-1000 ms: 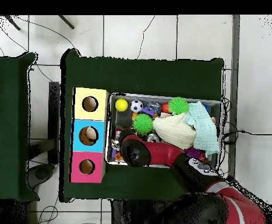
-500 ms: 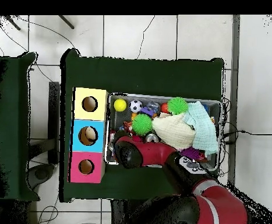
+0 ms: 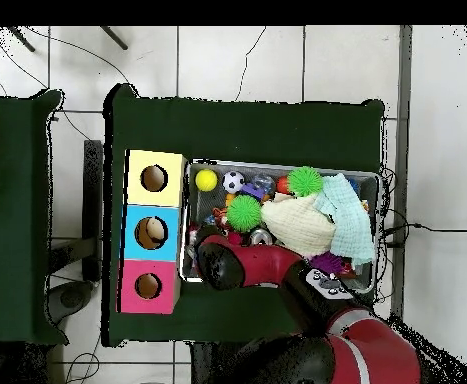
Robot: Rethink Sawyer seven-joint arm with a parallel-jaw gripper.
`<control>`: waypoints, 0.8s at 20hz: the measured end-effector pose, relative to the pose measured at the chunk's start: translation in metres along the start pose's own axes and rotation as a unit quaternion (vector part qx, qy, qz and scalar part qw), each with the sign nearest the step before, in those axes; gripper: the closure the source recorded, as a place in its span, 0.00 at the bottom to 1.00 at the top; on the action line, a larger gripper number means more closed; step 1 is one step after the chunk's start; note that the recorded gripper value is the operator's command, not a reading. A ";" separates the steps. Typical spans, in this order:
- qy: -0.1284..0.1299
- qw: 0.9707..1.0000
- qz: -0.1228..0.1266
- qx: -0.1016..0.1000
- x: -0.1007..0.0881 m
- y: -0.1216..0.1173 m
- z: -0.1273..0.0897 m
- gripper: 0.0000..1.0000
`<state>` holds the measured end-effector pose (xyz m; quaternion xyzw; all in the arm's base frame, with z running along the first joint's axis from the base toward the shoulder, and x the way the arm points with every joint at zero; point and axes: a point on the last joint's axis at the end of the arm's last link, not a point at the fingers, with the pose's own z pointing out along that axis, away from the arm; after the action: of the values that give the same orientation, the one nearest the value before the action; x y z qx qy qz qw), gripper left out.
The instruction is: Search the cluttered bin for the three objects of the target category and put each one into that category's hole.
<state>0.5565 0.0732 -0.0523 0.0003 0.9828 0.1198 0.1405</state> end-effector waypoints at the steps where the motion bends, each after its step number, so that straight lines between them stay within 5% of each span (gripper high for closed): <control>1: 0.000 1.000 0.000 0.004 0.000 -0.003 -0.001 0.00; 16: 0.007 1.000 -0.014 0.026 0.002 -0.004 -0.007 0.00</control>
<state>0.5529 0.0680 -0.0471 -0.0105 0.9864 0.0925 0.1355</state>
